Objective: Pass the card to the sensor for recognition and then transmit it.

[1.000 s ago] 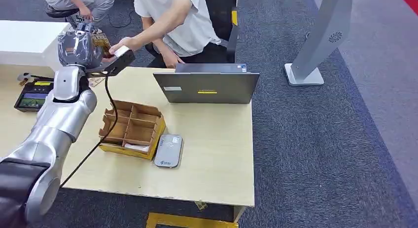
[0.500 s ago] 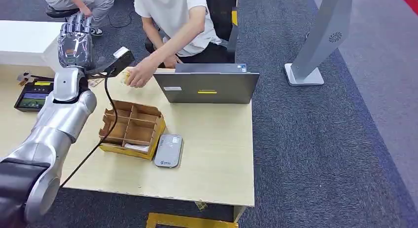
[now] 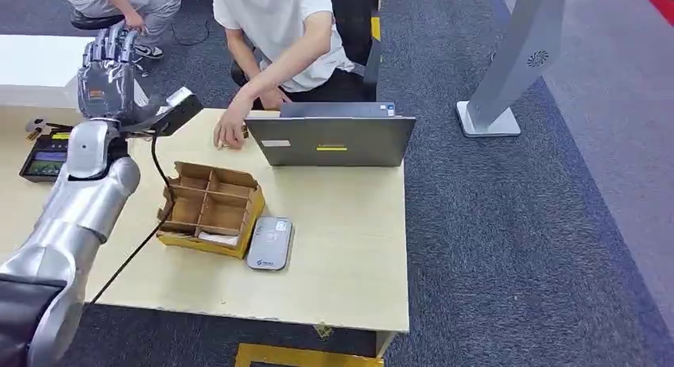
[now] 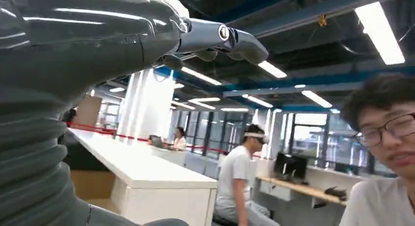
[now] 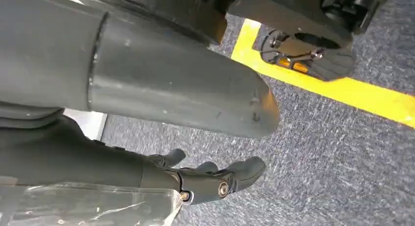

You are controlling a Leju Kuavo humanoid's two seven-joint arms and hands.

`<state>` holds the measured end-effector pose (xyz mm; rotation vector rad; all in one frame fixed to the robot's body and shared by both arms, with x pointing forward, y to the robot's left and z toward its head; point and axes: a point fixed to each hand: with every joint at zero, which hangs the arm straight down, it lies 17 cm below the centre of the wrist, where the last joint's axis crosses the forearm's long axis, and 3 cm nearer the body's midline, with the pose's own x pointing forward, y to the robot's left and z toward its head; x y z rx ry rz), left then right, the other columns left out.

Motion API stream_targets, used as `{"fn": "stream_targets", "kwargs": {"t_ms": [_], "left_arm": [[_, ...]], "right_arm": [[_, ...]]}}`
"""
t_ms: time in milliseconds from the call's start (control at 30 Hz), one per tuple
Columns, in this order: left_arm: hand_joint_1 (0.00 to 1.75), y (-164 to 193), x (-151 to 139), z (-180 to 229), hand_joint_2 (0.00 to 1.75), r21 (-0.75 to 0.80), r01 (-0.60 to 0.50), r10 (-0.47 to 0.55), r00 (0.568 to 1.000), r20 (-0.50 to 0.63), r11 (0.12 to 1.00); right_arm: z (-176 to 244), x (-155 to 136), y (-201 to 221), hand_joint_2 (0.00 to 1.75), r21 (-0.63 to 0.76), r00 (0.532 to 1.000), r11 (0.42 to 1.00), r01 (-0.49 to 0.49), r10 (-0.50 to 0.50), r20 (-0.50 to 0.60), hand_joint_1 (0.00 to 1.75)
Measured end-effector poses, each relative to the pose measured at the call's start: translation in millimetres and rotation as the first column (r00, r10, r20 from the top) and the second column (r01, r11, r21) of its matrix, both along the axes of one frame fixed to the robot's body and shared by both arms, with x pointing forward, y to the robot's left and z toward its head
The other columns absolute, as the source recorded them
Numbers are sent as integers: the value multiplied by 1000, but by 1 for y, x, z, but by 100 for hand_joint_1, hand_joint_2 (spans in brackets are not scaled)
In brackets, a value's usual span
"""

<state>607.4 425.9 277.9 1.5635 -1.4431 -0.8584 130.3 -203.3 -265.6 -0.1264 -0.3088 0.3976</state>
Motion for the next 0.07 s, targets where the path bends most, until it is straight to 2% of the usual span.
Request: {"fn": "stream_targets", "kwargs": {"t_ms": [67], "left_arm": [[0,20,-39,-23,175,-30,10,-9,999,37,1000]], "right_arm": [[-2,-8,-2,0,0,1000,1000,32,-32,1,0]]}}
